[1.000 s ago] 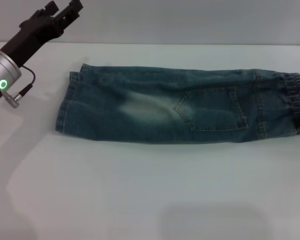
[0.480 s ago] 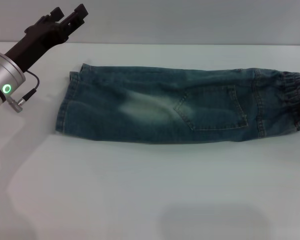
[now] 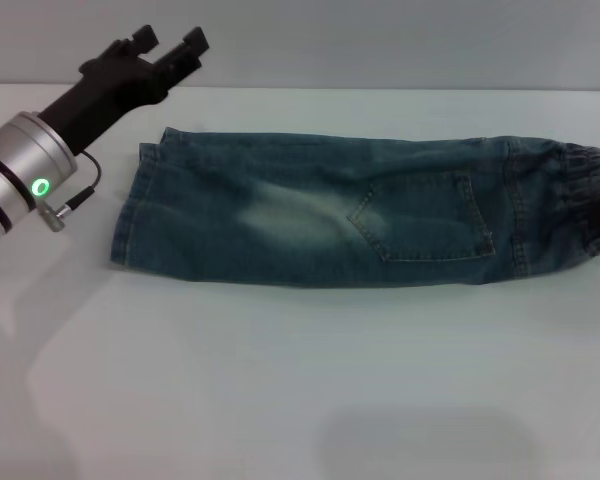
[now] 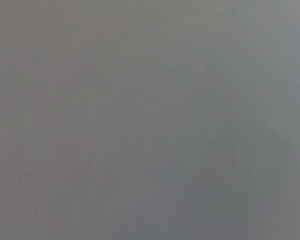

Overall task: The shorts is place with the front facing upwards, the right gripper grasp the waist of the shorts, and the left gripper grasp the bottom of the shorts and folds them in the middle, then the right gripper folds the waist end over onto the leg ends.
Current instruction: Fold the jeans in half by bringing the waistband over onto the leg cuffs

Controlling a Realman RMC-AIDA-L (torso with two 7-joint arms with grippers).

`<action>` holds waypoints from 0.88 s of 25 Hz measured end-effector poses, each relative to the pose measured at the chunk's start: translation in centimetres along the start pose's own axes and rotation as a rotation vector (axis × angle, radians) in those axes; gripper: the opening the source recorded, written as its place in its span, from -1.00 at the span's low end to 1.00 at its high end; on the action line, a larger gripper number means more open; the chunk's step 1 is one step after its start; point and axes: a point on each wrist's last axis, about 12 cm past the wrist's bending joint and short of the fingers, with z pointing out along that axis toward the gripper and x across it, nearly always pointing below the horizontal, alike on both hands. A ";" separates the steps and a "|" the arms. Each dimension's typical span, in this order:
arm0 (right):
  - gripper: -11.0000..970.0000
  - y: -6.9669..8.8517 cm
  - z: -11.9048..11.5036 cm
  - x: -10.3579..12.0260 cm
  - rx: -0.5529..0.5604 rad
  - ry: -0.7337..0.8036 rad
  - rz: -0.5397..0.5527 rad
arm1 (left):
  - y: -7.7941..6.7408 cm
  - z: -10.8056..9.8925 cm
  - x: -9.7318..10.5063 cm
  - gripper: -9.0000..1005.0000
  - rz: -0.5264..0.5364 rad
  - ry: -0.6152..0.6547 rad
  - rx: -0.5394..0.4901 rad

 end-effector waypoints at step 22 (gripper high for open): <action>-0.96 2.6 -5.7 -6.2 -0.204 -0.186 -0.102 | -2.1 2.9 2.2 0.66 0.141 0.174 0.069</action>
